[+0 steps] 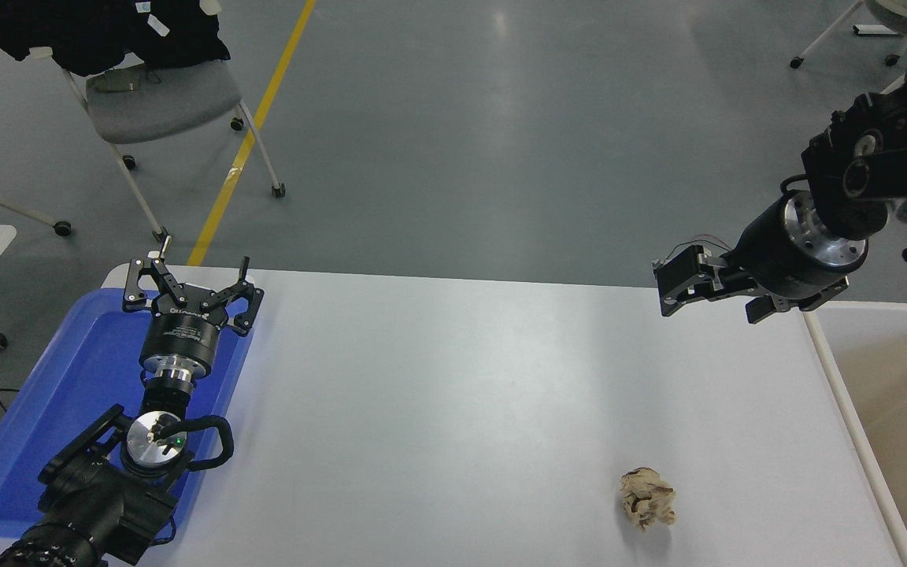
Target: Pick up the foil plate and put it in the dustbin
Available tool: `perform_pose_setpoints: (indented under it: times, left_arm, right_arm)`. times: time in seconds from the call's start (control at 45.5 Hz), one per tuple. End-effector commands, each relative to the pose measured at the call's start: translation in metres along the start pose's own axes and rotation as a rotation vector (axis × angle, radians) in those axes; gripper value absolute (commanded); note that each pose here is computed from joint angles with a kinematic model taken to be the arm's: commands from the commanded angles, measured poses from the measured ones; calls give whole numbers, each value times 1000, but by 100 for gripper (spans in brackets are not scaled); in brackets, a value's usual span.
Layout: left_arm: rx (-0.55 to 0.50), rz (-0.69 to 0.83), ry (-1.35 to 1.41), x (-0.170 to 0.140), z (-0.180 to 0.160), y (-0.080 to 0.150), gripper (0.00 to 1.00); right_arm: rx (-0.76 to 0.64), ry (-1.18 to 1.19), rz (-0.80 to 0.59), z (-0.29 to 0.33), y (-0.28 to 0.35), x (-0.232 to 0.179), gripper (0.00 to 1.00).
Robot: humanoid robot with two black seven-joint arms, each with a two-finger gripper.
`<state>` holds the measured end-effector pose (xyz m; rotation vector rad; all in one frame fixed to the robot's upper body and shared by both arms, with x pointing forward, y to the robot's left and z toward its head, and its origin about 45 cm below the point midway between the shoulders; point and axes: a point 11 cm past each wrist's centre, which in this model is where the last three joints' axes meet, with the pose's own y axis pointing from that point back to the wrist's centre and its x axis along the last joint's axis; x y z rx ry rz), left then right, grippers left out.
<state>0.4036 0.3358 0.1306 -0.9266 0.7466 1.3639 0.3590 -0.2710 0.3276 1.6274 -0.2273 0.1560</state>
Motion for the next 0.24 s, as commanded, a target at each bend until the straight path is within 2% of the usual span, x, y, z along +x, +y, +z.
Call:
perform_pose_setpoints:
  times: [0.0,0.22]
  left_arm:
    - [0,0,0,0,0,0,100]
    - [0,0,0,0,0,0,100]
  right_arm:
    - [-30,-12,-20,5,-4,-4,100]
    - [-43,-9,-27,7,-5,-5,100]
